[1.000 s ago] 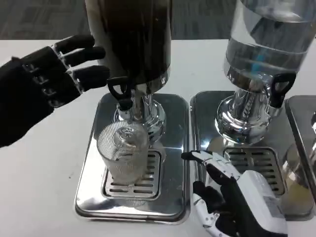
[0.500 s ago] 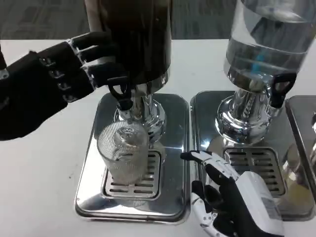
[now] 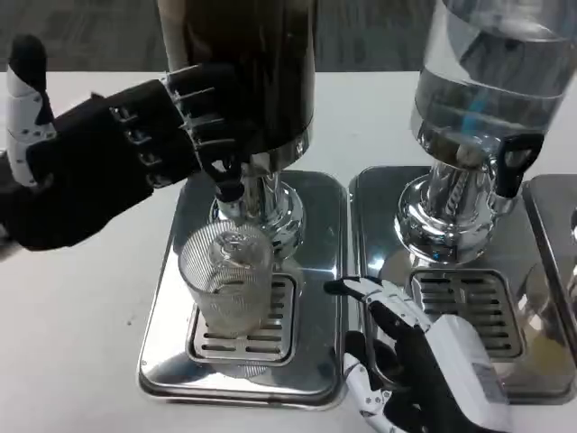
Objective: Grasp the cup under the faucet to collect the drink, then remove the cup.
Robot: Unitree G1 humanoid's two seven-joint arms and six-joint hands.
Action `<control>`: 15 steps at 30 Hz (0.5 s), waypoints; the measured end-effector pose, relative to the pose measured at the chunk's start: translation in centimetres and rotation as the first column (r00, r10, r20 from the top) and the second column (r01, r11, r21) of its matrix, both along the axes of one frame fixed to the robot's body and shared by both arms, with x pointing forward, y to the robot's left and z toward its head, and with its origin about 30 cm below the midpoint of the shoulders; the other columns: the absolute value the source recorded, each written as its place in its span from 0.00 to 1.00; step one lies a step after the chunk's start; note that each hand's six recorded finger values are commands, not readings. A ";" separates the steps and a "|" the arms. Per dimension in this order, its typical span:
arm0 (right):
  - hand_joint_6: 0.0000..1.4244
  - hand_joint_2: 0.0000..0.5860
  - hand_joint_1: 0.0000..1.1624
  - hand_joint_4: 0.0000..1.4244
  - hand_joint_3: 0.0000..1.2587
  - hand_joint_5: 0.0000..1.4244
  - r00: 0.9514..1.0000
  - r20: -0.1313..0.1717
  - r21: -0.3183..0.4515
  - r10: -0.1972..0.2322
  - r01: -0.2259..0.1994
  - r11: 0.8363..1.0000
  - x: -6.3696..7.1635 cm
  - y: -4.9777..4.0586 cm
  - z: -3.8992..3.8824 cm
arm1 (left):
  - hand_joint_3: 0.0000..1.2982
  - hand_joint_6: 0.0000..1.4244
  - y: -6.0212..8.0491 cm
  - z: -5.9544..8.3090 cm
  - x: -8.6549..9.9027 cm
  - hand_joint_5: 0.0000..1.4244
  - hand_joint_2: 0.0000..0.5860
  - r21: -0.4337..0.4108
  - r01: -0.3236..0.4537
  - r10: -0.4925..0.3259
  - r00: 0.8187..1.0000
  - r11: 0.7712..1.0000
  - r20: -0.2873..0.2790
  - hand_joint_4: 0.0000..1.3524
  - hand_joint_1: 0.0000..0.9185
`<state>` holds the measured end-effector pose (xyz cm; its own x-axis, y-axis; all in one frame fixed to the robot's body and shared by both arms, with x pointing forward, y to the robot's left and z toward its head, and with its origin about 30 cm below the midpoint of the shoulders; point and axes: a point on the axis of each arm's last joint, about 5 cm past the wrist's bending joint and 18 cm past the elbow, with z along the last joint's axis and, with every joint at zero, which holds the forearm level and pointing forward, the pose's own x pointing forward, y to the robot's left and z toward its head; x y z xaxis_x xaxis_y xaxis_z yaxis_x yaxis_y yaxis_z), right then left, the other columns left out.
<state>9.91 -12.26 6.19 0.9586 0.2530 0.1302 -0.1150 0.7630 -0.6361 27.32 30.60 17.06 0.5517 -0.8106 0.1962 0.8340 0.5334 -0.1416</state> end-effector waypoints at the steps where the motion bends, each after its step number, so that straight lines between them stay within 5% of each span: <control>1: 0.19 1.00 0.43 0.14 0.23 0.09 1.000 0.001 0.000 -0.001 0.001 1.000 0.0 0.01 0.00 | 0.17 0.08 -0.1 0.0 0.1 0.13 0.03 -0.003 0.004 -0.004 1.000 1.000 0.002 0.10 0.00; 15: 0.19 1.00 0.42 0.14 0.24 0.10 1.000 -0.003 0.006 -0.007 0.007 1.000 0.0 0.13 -0.10 | 0.17 0.08 -1.9 -0.5 0.9 0.14 0.03 -0.006 0.061 -0.061 0.998 0.998 -0.006 0.11 0.00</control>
